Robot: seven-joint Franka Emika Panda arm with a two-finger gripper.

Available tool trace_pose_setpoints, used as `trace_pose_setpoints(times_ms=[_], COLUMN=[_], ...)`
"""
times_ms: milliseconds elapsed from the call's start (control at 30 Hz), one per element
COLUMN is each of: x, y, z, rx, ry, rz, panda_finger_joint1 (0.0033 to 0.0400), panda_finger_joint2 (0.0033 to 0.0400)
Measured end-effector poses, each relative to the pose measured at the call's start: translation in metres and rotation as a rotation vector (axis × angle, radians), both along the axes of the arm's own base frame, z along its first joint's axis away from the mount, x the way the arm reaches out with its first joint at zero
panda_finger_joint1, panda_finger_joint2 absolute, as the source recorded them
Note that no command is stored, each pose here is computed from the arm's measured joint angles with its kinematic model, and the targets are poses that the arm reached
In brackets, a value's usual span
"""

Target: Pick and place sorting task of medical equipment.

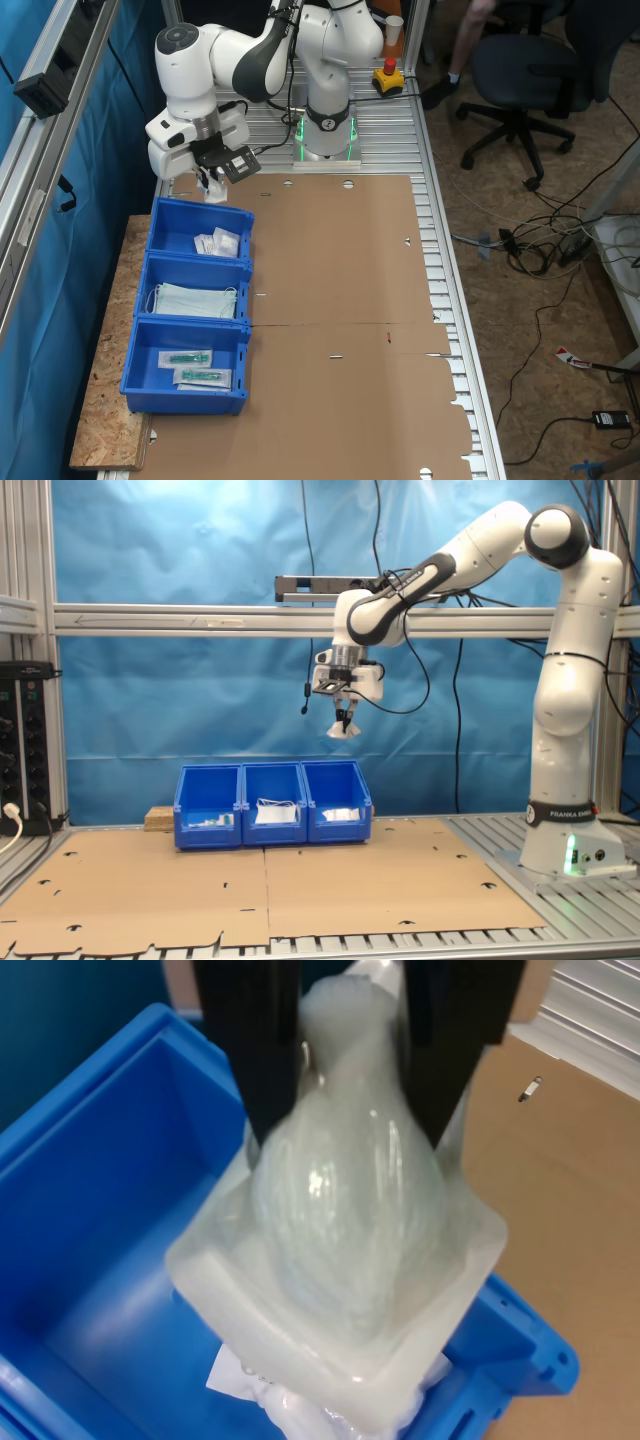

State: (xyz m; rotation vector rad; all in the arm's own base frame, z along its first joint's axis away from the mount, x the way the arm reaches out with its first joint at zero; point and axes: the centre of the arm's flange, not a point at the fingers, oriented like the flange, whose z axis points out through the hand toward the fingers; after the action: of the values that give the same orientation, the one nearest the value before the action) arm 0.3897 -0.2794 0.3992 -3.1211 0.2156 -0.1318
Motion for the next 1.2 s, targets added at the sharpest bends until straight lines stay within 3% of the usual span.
trace_pose_setpoints(times_ms=[1200], x=[-0.014], y=[-0.031], z=[-0.010], rx=[0.011], ry=[0.008], rz=[-0.069], panda_finger_joint1=[0.0071], panda_finger_joint2=[0.0071])
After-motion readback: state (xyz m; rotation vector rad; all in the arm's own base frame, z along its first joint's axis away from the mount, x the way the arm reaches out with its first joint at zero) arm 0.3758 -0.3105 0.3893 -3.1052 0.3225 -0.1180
